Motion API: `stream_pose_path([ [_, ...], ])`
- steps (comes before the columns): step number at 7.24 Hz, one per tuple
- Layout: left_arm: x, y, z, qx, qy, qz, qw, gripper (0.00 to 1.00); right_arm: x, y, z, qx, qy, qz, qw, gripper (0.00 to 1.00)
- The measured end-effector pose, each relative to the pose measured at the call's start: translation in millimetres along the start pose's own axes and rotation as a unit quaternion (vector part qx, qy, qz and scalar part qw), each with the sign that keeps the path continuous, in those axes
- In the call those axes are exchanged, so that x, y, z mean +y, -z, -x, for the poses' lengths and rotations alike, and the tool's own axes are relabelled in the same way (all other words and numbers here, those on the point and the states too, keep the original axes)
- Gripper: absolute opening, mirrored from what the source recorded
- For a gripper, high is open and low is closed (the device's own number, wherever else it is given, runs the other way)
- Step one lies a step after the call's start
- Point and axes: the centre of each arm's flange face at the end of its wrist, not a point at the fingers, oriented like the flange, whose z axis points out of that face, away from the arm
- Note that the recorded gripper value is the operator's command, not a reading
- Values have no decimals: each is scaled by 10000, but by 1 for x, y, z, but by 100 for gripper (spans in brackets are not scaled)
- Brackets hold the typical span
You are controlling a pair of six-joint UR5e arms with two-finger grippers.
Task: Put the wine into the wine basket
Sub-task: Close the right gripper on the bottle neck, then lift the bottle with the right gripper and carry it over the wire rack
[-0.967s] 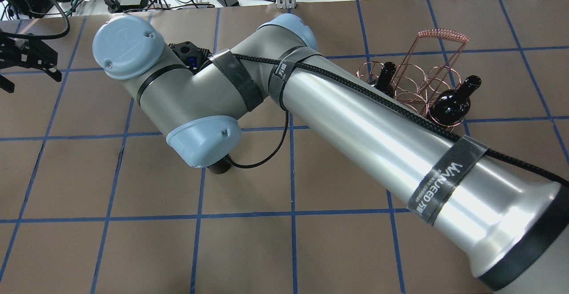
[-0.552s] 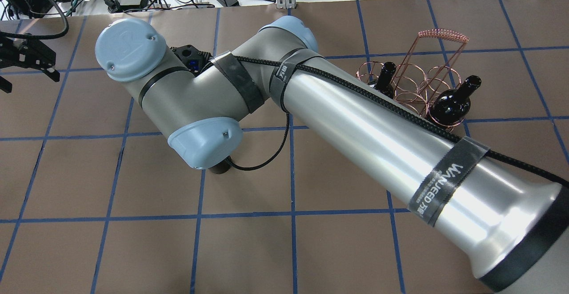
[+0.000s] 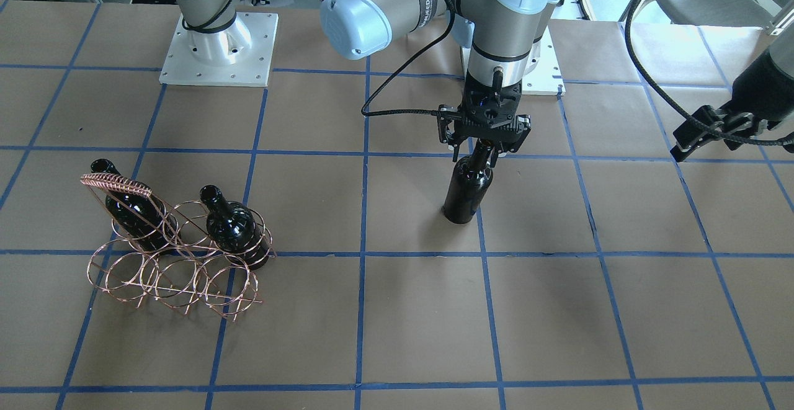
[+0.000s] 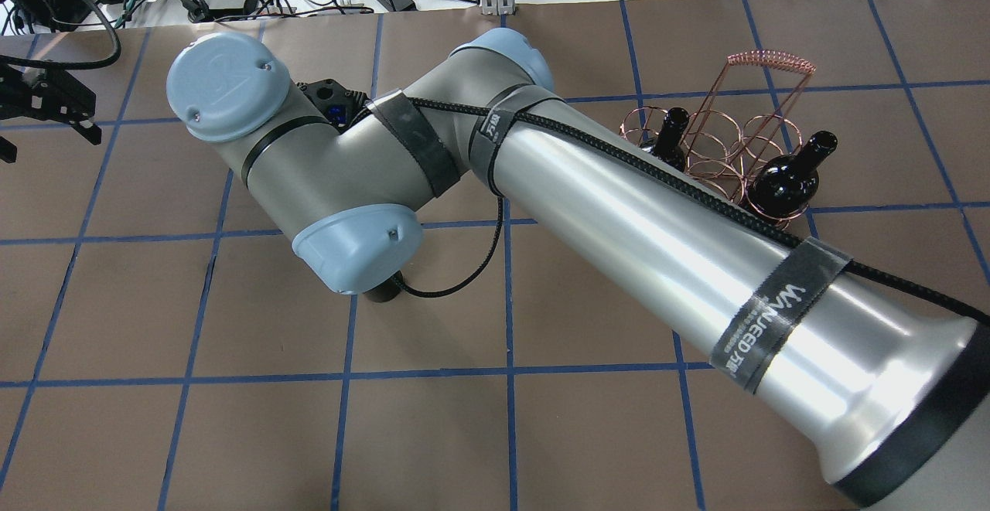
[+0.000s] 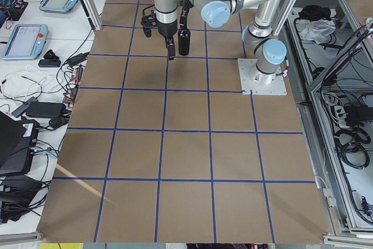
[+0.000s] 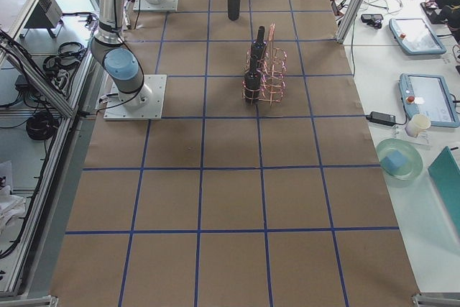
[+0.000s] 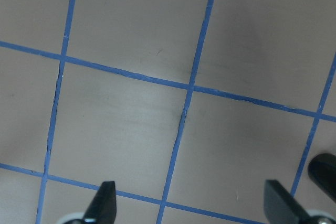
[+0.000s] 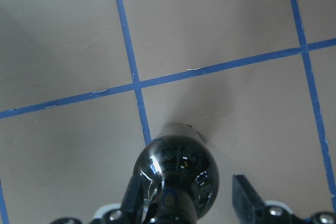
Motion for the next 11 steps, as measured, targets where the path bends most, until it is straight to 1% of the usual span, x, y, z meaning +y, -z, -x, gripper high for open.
stream_pose_path([
  [2,0,0,-2,8,-11,10,10000,100,1,-1,2,-59,-6,80,10000,32],
  [3,1,-1,-3,5,-14,26,10000,100,2,-2,2,-73,-6,100,9999,29],
  [4,1,-1,-3,-6,-15,42,10000,100,2,-2,2,-76,-5,113,9999,22],
  [5,2,1,-4,-12,-24,50,10000,100,2,-2,2,-80,-1,118,9999,5],
  [6,3,3,-4,-61,-32,83,9999,100,-1,3,0,-125,-16,125,9998,0],
  [7,5,4,-2,-190,-33,144,9997,100,-8,23,-10,-175,84,99,9998,0],
  [8,6,4,0,-287,-26,225,9993,100,-20,54,-35,-78,299,102,9995,0],
  [9,7,2,-1,-299,-24,296,9991,100,-37,92,-74,76,354,171,9992,0],
  [10,8,2,-8,-287,-78,312,9991,100,-54,126,-121,241,299,294,9988,0],
  [11,9,4,-26,-282,-236,287,9989,100,-68,161,-175,426,306,463,9976,0],
])
